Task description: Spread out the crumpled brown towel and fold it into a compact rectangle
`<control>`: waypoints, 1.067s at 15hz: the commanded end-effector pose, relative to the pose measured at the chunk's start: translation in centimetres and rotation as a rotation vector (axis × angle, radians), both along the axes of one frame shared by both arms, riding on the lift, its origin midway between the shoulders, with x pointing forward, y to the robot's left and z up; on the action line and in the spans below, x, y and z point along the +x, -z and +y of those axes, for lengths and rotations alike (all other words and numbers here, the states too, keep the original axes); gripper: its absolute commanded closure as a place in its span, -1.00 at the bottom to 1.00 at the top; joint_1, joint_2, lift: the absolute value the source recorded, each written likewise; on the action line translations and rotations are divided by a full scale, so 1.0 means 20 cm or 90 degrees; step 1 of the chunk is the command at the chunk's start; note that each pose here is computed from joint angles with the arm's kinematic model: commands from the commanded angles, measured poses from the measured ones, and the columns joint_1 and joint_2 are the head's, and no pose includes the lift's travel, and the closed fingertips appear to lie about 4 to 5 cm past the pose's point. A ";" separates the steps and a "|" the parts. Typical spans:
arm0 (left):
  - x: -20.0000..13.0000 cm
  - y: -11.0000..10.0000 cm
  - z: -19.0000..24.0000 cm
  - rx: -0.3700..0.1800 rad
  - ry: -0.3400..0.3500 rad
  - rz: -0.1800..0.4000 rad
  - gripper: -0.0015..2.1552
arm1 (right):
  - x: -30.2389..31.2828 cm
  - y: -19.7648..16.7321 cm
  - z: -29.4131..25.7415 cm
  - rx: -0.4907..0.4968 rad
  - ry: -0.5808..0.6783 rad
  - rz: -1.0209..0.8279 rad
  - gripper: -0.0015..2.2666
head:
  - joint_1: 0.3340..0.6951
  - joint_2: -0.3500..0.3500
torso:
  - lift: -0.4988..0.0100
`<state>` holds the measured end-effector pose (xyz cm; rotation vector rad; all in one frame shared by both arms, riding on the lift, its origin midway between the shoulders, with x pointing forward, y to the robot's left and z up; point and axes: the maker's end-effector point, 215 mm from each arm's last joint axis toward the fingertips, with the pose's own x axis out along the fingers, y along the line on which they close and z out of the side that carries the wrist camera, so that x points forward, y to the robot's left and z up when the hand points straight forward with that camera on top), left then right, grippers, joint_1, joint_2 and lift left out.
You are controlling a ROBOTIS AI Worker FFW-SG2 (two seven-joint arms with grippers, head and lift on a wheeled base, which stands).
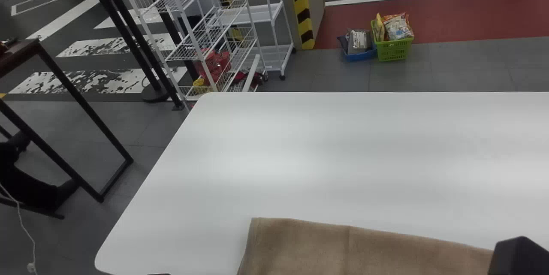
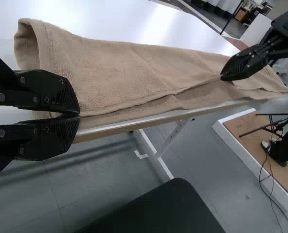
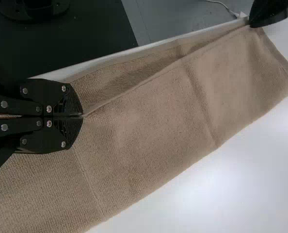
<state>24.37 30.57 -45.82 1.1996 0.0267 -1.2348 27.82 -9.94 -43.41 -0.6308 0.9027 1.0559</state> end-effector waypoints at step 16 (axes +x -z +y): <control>0.00 -0.01 0.00 0.004 0.002 -0.004 -0.05 | -0.01 0.05 -0.05 -0.036 -0.009 -0.005 -0.58 | 1.00 1.00 | 0.46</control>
